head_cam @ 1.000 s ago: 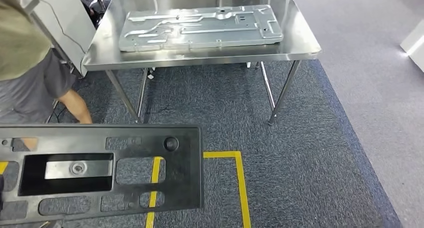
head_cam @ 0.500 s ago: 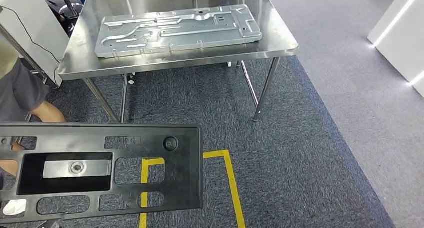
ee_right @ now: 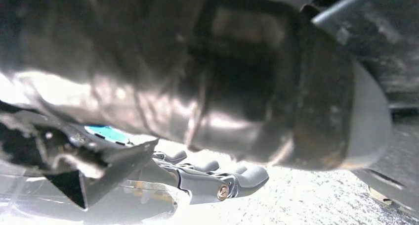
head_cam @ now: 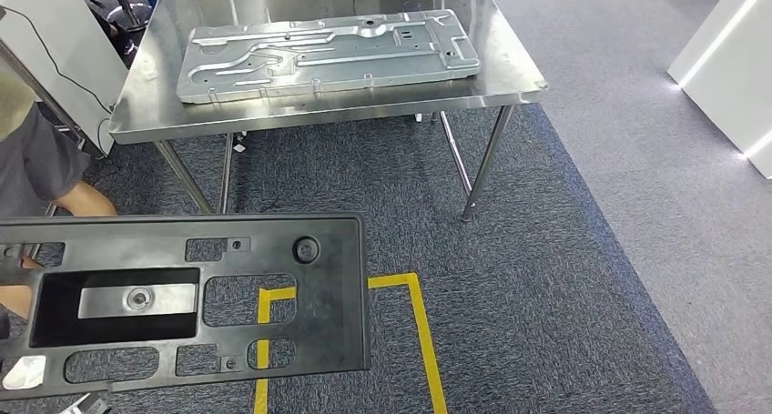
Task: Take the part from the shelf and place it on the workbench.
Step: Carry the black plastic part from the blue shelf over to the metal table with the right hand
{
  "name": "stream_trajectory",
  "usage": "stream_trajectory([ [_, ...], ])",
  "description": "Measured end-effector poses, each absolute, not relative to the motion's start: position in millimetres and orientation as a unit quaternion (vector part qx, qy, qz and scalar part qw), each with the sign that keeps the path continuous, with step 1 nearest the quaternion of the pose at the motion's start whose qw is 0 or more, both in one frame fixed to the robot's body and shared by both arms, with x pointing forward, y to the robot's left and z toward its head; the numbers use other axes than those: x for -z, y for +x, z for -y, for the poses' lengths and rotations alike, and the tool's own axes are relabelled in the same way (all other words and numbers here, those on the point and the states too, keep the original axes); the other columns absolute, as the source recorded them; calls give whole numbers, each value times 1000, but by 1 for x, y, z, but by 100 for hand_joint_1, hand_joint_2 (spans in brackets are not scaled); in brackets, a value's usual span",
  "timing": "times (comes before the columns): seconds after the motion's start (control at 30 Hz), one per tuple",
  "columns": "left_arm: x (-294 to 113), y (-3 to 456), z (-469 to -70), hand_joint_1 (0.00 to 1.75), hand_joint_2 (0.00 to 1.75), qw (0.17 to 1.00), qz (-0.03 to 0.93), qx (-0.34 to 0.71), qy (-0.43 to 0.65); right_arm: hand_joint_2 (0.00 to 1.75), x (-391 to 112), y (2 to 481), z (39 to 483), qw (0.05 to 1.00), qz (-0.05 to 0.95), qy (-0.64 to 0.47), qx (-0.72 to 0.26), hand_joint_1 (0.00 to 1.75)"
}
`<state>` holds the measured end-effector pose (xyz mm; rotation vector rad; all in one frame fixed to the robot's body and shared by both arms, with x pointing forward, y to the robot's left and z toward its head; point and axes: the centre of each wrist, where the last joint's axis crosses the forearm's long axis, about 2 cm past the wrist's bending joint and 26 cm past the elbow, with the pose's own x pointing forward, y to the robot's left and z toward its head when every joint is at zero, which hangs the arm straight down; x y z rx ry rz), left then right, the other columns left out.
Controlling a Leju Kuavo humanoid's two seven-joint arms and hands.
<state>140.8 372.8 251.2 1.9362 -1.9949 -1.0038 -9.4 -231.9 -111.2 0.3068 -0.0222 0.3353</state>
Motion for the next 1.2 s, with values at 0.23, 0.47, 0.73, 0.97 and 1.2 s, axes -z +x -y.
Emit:
stream_trajectory([
  [0.23, -251, 144, -372, 175, 175, 92, 674, 336, 652, 0, 111, -9, 232, 975, 12, 150, -165, 0],
  [0.47, -252, 145, -372, 175, 175, 89, 674, 336, 652, 0, 111, -9, 232, 975, 12, 149, -165, 0],
  [0.73, -250, 144, -371, 175, 175, 92, 674, 338, 650, 0, 112, -11, 235, 976, 12, 144, -163, 0],
  [0.97, -250, 144, -370, 175, 175, 93, 673, 340, 650, 0, 112, -12, 234, 976, 11, 146, -164, 0],
  [1.2, -249, 143, -370, 175, 175, 95, 672, 343, 649, 0, 112, -12, 234, 975, 10, 149, -164, 0],
])
